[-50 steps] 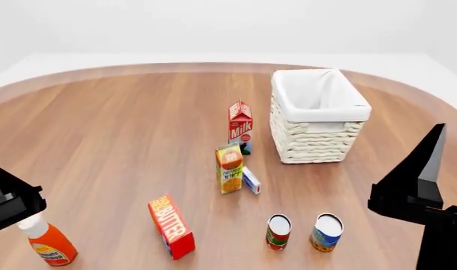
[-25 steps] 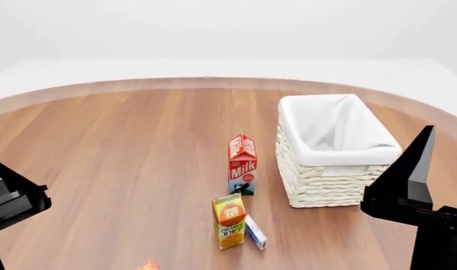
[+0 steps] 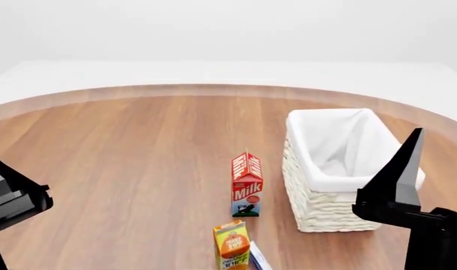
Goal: Pick up the cream cheese box and the butter, and put them in the basket.
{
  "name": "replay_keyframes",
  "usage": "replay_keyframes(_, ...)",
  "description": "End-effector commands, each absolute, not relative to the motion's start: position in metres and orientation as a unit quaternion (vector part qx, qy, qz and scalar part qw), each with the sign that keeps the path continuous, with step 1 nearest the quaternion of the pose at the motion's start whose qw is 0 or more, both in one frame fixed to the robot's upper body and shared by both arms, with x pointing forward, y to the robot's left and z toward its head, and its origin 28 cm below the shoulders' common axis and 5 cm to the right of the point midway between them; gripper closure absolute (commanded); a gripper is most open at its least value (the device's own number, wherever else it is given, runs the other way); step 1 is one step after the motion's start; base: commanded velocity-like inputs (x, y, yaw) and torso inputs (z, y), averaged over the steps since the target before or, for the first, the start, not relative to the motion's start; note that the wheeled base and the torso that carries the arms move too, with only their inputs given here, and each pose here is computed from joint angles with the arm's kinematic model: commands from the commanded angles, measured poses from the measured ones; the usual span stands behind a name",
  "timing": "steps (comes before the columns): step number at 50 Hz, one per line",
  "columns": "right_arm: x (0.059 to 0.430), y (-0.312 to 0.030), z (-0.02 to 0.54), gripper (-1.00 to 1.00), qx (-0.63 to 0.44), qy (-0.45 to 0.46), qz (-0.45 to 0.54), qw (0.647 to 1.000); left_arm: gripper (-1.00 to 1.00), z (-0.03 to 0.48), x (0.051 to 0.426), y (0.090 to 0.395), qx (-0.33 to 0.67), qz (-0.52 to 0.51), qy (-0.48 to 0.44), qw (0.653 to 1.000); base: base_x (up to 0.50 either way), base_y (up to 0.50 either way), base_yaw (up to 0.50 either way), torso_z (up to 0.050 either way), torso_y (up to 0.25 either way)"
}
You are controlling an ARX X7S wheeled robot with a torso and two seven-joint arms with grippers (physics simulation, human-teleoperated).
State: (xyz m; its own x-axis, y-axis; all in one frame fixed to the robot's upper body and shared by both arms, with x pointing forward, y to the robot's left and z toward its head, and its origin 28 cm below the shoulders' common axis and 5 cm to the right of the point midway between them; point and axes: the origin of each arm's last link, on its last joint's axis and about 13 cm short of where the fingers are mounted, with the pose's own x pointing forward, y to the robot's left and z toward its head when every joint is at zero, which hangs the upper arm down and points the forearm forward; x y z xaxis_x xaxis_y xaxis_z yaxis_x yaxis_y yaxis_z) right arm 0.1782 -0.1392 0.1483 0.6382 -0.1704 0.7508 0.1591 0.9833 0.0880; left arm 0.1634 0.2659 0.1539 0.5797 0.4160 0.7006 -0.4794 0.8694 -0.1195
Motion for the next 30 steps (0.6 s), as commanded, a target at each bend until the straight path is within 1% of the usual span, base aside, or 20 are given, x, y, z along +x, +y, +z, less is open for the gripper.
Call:
replay_keyframes(1, 0.176, -0.139, 0.15, -1.0, -0.014, -0.424, -0.09, 0.901, -1.0, 0.155, 0.161, 0.268, 0.045, 0.259, -0.382, 0.886, 0.5, 0.13, 0.0, 0.0, 0.0)
replay_keyframes(10, 0.176, -0.138, 0.15, -1.0, -0.008, -0.423, -0.085, 0.902, -1.0, 0.155, 0.161, 0.267, 0.045, 0.259, -0.381, 0.886, 0.5, 0.16, 0.0, 0.0, 0.0)
replay_keyframes(11, 0.176, -0.139, 0.15, -1.0, 0.008, -0.419, -0.087, 0.904, -1.0, 0.154, 0.161, 0.267, 0.045, 0.258, -0.381, 0.887, 0.5, 0.16, 0.0, 0.0, 0.0)
replay_keyframes(13, 0.177, -0.139, 0.151, -1.0, 0.006, -0.408, -0.09, 0.908, -1.0, 0.154, 0.161, 0.267, 0.045, 0.257, -0.38, 0.887, 0.46, 0.13, 0.0, 0.0, 0.0)
replay_keyframes(16, 0.177, -0.139, 0.156, -1.0, 0.004, -0.403, -0.085, 0.911, -1.0, 0.154, 0.161, 0.267, 0.046, 0.257, -0.38, 0.888, 0.03, 0.0, 0.0, 0.0, 0.0)
replay_keyframes(18, 0.177, -0.139, 0.159, -1.0, -0.007, -0.382, -0.075, 0.921, -1.0, 0.155, 0.161, 0.267, 0.046, 0.255, -0.38, 0.888, 0.0, 0.0, 0.0, 0.0, 0.0)
replay_keyframes(20, 0.181, -0.137, 0.16, -1.0, -0.013, -0.343, -0.061, 0.937, -1.0, 0.156, 0.161, 0.266, 0.046, 0.254, -0.381, 0.888, 0.0, 0.0, 0.0, 0.0, 0.0)
replay_keyframes(23, 0.184, -0.136, 0.159, -1.0, -0.012, -0.301, -0.044, 0.953, -1.0, 0.156, 0.161, 0.266, 0.047, 0.253, -0.381, 0.888, 0.0, 0.0, 0.0, 0.0, 0.0)
replay_keyframes(24, 0.186, -0.135, 0.16, -1.0, 0.0, -0.266, -0.024, 0.964, -1.0, 0.156, 0.161, 0.266, 0.047, 0.253, -0.381, 0.888, 0.0, 0.0, 0.0, 0.0, 0.0)
replay_keyframes(30, 0.185, -0.131, 0.167, -1.0, 0.001, -0.195, 0.035, 0.98, -1.0, 0.157, 0.161, 0.266, 0.046, 0.254, -0.382, 0.887, 0.0, 0.0, 0.0, 0.0, 0.0)
